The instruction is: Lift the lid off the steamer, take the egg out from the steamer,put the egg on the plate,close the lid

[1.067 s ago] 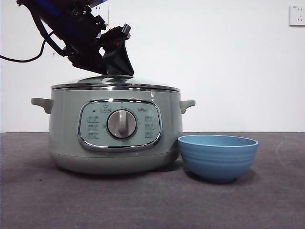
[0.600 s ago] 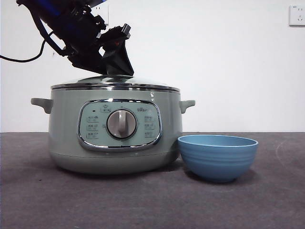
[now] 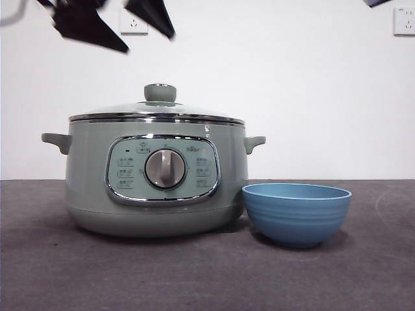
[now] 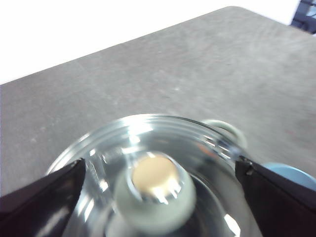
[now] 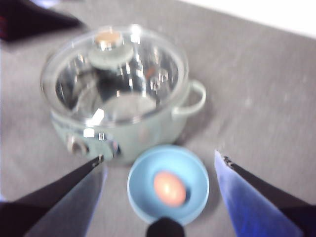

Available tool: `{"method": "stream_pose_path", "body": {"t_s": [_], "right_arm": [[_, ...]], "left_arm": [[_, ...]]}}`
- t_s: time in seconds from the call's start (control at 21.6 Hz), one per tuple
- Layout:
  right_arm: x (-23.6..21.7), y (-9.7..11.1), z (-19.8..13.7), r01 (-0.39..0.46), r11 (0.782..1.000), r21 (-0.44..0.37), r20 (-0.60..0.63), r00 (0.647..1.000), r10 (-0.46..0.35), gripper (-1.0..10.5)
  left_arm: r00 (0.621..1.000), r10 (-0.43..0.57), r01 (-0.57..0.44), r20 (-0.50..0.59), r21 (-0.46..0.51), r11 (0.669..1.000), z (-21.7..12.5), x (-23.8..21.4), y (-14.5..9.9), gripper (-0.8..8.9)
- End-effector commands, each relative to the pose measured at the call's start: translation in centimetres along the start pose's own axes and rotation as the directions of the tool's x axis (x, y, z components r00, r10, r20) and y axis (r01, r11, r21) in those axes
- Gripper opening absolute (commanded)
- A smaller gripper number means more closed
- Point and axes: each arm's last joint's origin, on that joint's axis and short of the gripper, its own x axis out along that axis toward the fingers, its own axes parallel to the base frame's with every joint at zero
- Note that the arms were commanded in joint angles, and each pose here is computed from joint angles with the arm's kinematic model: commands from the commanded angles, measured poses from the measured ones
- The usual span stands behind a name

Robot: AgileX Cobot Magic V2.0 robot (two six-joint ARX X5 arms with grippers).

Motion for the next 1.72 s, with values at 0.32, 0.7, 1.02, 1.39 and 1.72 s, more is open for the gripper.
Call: {"method": "stream_pose_path", "body": {"t_s": [0.32,0.7,1.02,1.39,1.72], "right_arm": [[-0.5,0.9,-2.7,-0.193,0.972,0.137,-0.25,0.943,0.222,1.3],[-0.6,1.1,-2.9,-0.252,0.952,0.171,-0.267,0.919,0.291,0.0],[-0.6,1.1,-2.9,-0.252,0.952,0.171,-0.267,0.919,0.291,0.0],[-0.6,1.1,-2.9,-0.252,0.952,0.171,-0.267,0.919,0.291,0.0],[-0.6,1.1,-2.9,-0.252,0.952,0.171,-0.267,0.919,0.291,0.0]], "left_arm": [[0.979,-0.114,0.094,-0.169,-0.121,0.988,-2.2,-12.0,-2.1,0.44],[0.972,-0.113,0.087,-0.207,-0.131,0.988,-3.2,-14.2,-2.4,-0.04],[0.971,-0.113,0.086,-0.211,-0.131,0.988,-3.2,-14.1,-2.4,-0.04],[0.971,-0.112,0.085,-0.212,-0.131,0.988,-3.2,-14.1,-2.4,-0.04],[0.983,0.134,-0.139,-0.126,-0.036,0.99,-2.3,-14.0,-1.5,-0.04]]}}
